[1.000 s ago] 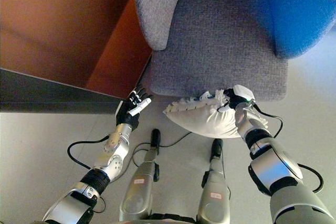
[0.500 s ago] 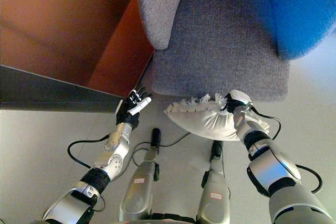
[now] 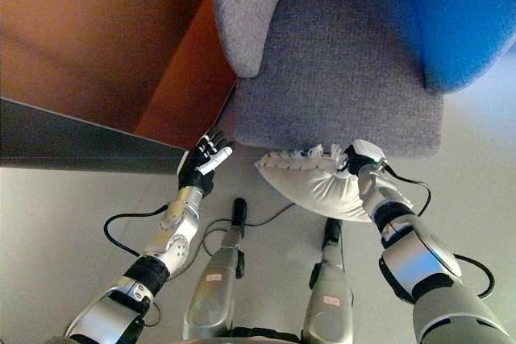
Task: Pick up the pillow and put it on the sofa.
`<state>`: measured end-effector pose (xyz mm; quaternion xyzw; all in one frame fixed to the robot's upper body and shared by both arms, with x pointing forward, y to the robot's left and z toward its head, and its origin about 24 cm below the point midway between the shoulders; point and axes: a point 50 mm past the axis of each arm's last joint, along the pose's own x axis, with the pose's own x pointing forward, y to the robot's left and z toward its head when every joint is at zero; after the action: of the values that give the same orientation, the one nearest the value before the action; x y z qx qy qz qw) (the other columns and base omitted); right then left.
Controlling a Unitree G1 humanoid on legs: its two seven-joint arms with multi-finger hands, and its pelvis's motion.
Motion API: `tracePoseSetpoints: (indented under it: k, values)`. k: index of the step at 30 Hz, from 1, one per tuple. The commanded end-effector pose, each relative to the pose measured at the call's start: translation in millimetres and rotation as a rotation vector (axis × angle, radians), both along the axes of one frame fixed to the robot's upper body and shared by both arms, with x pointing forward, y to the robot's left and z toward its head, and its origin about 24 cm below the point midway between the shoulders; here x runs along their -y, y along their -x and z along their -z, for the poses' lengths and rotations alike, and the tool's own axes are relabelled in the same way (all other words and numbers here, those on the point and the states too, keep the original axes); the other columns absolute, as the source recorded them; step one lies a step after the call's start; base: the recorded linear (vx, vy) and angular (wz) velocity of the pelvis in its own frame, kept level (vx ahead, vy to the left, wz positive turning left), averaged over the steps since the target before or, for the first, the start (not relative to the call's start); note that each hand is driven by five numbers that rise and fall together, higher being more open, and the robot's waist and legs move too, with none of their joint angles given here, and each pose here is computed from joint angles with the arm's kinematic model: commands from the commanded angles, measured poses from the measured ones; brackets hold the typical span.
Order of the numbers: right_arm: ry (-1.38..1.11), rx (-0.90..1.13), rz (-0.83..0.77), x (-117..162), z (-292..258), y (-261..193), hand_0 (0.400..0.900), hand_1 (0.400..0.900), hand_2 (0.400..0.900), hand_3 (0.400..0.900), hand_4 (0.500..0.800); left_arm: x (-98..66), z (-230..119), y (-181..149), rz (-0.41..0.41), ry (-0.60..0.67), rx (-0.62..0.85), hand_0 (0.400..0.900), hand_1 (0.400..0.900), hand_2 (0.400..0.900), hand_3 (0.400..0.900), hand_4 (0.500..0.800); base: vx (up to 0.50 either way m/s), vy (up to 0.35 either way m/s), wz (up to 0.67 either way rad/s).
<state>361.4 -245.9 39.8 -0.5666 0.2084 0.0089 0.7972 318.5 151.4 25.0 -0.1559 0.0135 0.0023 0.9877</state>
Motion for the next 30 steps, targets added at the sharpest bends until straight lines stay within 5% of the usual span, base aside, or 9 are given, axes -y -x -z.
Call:
tracePoseSetpoints:
  k: [1,30]
  values:
    - [0.023,0.136,-0.038,4,-41,-17,0.400,0.400,0.400,0.400,0.500,-5.7,-37,-15,-0.010,-0.009,0.172,0.900,0.900,0.900,0.900,0.800,0.056,-0.035,-0.01]
    - [-0.007,-0.020,-0.096,23,4,51,0.400,0.400,0.400,0.400,0.500,-64.0,68,72,-0.098,-0.079,-0.277,0.900,0.900,0.900,0.900,0.800,0.148,-0.012,0.01]
